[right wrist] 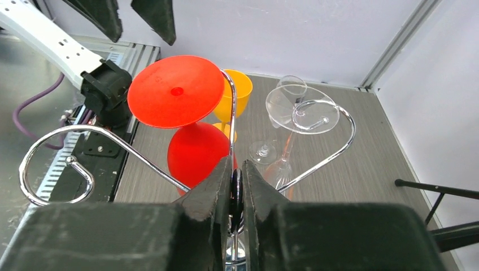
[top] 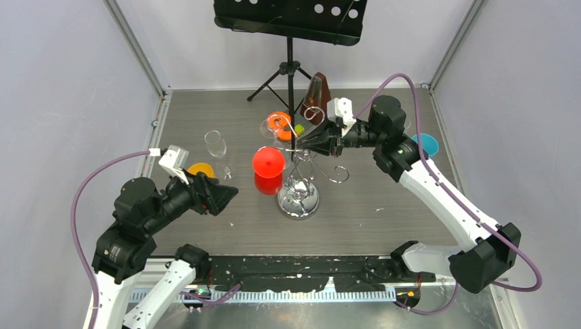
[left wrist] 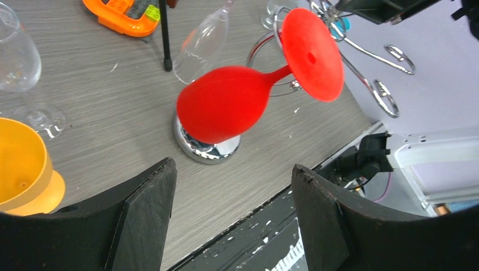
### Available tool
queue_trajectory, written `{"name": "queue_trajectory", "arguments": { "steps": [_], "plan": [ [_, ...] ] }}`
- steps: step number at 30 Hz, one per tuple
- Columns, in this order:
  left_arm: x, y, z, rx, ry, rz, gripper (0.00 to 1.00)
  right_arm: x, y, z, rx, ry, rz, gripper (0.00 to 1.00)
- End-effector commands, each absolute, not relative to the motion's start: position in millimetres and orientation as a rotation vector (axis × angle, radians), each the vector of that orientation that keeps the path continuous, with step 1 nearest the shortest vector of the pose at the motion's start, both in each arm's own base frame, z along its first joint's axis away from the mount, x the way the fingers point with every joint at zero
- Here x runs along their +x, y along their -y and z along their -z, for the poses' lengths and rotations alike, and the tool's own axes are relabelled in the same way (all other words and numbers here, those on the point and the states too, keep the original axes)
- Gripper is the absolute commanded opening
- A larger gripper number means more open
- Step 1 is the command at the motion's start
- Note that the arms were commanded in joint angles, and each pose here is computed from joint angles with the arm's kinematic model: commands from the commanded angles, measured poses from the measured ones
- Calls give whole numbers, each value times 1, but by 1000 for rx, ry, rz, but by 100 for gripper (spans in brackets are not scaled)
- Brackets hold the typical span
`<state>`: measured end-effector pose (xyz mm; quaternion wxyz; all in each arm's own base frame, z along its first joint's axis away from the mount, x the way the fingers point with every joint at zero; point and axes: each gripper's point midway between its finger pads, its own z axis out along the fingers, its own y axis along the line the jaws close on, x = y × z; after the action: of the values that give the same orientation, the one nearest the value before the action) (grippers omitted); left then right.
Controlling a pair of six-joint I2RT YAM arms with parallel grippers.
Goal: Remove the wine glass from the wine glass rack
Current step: Adjust the wine rack at the center of the board.
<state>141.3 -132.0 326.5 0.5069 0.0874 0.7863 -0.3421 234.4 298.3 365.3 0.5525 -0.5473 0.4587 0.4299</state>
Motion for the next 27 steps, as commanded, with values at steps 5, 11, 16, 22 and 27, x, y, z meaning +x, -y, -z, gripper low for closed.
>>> {"name": "queue_trajectory", "arguments": {
  "steps": [5, 11, 16, 22, 27],
  "plan": [
    [139, 143, -353, 221, -1817, 920, 73, 247, -294, -385, -1220, -1029, -930, 27],
    [141, 144, -357, 216, -1812, 926, 73, 253, -288, -405, -1144, -1025, -873, 38],
    [143, 145, -363, 207, -1799, 929, 73, 251, -275, -426, -1059, -1021, -812, 52],
    [150, 149, -369, 178, -1783, 959, 77, 240, -255, -446, -947, -1056, -781, 67],
    [153, 159, -374, 178, -1772, 1030, 78, 231, -242, -445, -842, -1154, -827, 75]
  ]
}}
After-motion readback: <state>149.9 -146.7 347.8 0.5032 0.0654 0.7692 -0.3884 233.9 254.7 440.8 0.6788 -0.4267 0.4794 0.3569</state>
